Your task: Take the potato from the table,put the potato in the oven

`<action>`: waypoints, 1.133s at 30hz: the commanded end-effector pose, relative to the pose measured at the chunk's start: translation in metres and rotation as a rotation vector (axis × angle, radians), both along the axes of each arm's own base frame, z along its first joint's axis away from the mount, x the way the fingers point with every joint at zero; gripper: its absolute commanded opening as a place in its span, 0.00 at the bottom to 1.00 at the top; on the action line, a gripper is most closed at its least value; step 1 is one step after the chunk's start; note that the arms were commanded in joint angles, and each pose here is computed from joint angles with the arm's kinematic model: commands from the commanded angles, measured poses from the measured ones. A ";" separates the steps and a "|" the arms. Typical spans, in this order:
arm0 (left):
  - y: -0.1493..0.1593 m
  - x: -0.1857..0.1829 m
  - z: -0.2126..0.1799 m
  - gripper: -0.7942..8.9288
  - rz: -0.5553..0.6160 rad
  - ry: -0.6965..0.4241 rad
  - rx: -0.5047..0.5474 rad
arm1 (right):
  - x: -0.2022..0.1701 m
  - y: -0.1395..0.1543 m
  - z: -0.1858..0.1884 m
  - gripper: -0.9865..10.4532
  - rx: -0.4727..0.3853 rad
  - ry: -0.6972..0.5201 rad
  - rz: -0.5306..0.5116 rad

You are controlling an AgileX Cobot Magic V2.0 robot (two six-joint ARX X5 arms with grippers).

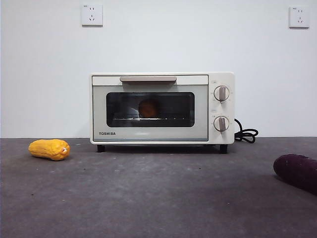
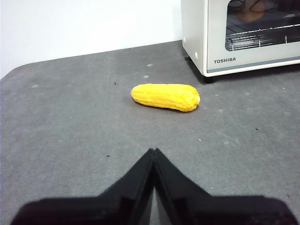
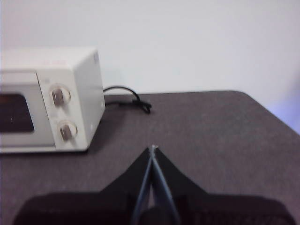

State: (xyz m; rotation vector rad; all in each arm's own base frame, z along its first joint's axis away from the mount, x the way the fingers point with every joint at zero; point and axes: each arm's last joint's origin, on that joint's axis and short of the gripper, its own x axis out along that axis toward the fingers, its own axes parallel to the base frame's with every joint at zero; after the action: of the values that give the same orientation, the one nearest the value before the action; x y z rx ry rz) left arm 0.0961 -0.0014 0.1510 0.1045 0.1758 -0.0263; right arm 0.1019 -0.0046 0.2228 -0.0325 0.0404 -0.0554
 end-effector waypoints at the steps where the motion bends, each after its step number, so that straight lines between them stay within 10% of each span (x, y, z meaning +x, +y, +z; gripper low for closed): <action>1: 0.000 0.001 -0.002 0.08 0.002 -0.001 -0.006 | -0.002 0.000 -0.019 0.09 -0.025 0.005 0.000; 34: 0.000 0.001 -0.003 0.08 0.002 0.015 -0.006 | -0.006 0.001 -0.073 0.09 -0.039 0.144 0.018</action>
State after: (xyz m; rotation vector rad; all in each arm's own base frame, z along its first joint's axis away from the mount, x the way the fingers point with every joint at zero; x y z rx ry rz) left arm 0.0969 -0.0014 0.1497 0.1045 0.1925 -0.0272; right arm 0.0952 -0.0040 0.1526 -0.0759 0.1801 -0.0397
